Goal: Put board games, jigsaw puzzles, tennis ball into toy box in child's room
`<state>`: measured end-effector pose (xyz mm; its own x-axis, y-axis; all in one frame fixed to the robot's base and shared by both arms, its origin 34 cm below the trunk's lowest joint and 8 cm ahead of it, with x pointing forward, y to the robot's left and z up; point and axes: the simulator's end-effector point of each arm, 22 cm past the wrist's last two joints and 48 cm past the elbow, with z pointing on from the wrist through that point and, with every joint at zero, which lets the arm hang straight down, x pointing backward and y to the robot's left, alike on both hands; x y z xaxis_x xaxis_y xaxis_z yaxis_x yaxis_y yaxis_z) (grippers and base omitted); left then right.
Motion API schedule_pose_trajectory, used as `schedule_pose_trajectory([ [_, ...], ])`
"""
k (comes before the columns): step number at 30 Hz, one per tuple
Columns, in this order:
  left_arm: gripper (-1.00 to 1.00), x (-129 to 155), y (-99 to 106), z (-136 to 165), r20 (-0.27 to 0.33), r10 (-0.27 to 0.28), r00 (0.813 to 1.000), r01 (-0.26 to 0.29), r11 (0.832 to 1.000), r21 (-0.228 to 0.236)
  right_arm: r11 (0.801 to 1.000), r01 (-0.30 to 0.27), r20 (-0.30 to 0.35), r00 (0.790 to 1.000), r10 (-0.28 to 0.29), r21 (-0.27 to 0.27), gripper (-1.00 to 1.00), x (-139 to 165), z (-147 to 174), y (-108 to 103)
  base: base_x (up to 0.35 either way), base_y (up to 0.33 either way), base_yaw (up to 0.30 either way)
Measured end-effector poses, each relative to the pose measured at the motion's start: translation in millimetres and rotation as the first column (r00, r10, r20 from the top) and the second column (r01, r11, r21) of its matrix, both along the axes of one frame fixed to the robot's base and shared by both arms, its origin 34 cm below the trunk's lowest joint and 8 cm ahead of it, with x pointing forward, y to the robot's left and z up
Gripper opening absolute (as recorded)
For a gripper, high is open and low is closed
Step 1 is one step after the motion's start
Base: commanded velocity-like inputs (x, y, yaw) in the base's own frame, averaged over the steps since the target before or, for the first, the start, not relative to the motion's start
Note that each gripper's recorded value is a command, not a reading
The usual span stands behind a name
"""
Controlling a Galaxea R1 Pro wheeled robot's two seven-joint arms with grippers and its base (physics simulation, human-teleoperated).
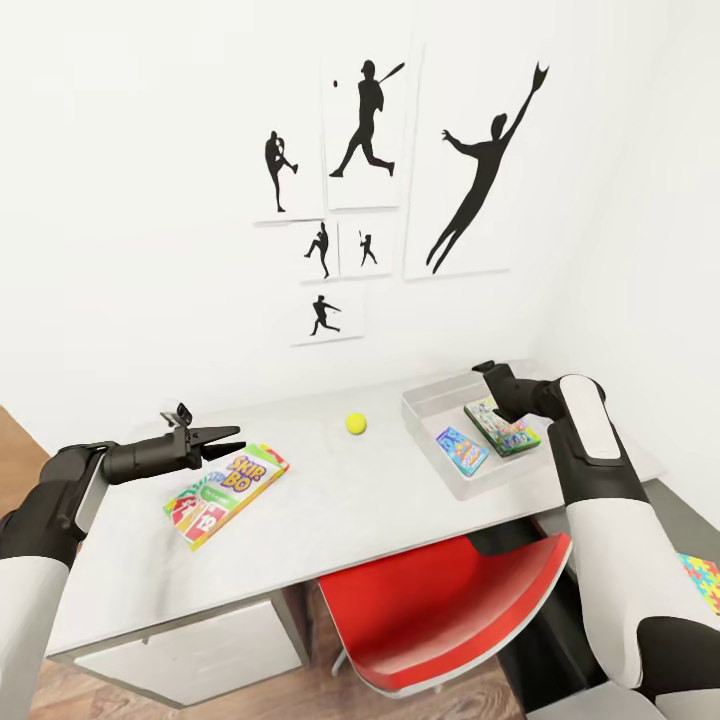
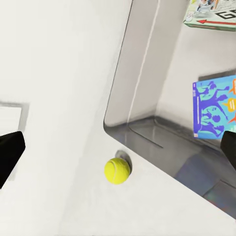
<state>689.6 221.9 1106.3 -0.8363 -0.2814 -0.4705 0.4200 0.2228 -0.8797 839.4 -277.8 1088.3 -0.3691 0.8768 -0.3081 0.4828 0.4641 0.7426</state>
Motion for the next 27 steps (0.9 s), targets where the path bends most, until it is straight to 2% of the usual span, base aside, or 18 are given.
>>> schedule_pose_trajectory([
  [7,1.0,-4.3,-1.2,12.9,0.021,-0.015,1.0,0.015,1.0,-0.026,1.0,-0.025,0.014,1.0,0.025,-0.019,1.0,-1.3,9.9,7.4,0.0,0.0,0.0],
  [12,1.0,-6.8,-1.6,20.4,0.033,-0.021,0.999,0.022,0.999,-0.037,0.999,-0.039,0.052,0.998,0.041,-0.037,1.0,-0.9,29.0,12.7,0.0,0.0,0.0],
  [27,1.0,-10.6,-2.7,35.3,0.061,-0.025,0.998,0.027,0.999,-0.04,0.998,-0.049,0.092,0.994,0.053,-0.046,1.0,-6.5,51.5,15.3,0.0,0.0,0.0],
])
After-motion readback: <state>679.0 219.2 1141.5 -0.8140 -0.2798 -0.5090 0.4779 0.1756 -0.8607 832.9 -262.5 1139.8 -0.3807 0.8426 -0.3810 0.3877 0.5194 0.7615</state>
